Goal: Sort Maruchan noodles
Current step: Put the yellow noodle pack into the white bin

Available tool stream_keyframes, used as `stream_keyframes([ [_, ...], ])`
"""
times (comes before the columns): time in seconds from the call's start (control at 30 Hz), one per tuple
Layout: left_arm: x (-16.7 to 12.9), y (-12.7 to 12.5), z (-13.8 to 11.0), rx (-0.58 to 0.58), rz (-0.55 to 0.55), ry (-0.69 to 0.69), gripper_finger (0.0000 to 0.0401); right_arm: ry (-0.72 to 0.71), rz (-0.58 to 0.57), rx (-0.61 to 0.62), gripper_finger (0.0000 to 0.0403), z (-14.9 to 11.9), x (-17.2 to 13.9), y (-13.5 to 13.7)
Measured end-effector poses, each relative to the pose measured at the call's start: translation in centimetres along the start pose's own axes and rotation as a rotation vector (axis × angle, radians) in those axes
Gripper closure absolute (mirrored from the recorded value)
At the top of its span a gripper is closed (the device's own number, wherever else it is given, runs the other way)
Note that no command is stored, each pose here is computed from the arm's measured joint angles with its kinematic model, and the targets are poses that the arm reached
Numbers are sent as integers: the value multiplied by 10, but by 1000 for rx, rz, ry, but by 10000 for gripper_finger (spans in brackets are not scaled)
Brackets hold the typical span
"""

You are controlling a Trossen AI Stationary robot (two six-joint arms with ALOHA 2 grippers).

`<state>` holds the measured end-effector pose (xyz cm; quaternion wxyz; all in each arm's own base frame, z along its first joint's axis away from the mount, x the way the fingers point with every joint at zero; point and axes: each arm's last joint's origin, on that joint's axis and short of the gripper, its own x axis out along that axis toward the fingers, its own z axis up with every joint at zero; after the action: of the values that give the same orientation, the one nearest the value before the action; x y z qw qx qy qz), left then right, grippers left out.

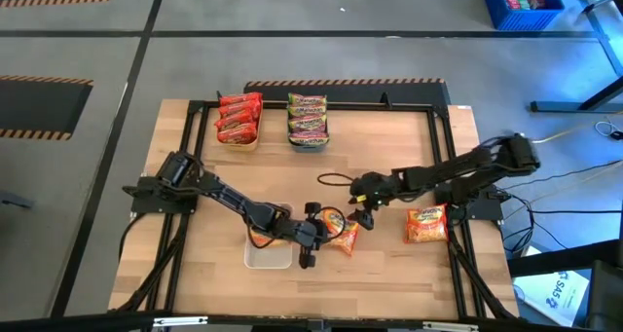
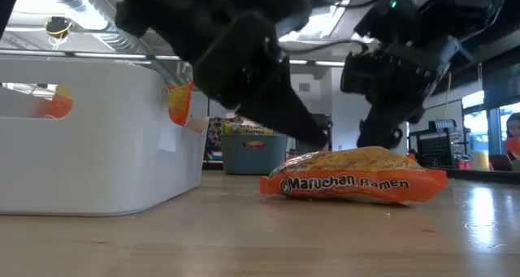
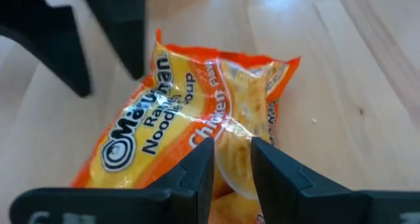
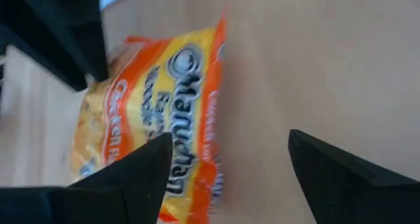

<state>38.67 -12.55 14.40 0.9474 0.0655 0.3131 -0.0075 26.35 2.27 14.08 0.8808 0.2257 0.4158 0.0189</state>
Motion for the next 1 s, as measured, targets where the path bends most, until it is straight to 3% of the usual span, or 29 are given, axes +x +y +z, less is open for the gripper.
stream_keyframes([
  [0.33, 6, 10, -2, -45, -26, 12, 307, 70, 179, 61, 113, -6, 32, -4],
  [0.7, 7, 14, -3, -50, -17, 24, 307, 26, 302, 56, 118, -4, 48, -4],
  [0.83, 7, 15, -3, -48, 2, 22, 307, 16, 295, 53, 156, -4, 48, -4],
  [1.0, 5, 14, -2, -42, 40, 20, 307, 11, 296, 33, 246, -4, 48, -3],
])
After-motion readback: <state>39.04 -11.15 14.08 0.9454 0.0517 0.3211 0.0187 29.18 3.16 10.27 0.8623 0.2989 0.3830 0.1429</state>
